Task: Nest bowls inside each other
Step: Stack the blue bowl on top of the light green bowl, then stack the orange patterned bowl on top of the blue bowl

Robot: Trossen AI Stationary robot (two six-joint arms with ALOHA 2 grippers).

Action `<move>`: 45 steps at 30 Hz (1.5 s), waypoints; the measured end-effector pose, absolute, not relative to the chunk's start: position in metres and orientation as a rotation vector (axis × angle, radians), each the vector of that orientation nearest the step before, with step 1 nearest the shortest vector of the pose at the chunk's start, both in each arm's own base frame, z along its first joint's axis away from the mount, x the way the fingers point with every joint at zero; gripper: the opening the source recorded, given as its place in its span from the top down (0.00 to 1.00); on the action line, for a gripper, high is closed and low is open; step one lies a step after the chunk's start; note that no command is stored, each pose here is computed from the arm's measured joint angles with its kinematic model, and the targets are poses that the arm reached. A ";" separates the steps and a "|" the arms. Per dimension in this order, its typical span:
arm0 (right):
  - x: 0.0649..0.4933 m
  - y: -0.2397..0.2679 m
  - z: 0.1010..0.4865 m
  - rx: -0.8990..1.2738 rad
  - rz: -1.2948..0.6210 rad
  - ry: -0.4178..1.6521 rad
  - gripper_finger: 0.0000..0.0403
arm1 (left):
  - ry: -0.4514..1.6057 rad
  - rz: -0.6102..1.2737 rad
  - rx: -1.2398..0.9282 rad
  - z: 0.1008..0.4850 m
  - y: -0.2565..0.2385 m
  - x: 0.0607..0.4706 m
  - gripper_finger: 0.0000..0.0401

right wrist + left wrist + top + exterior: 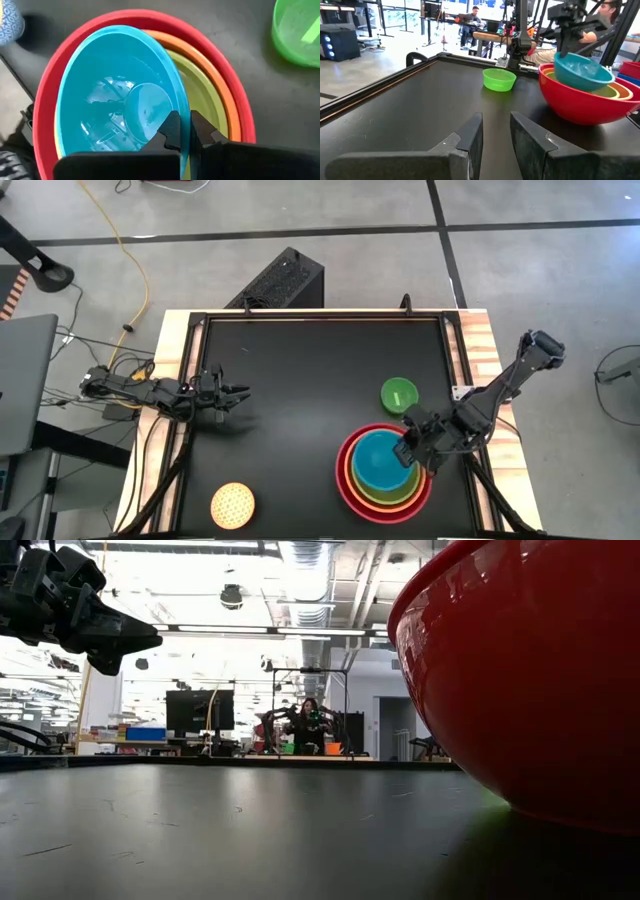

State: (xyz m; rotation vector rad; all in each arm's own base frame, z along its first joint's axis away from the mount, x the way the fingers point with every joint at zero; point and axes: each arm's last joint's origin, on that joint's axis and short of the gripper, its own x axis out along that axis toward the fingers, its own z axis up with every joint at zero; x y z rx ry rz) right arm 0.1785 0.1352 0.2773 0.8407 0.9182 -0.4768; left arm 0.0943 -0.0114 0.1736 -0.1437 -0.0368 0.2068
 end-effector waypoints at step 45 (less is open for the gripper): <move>0.183 0.150 0.307 1.071 -0.312 1.028 0.53 | -0.036 0.208 -0.133 0.174 -0.011 0.094 0.78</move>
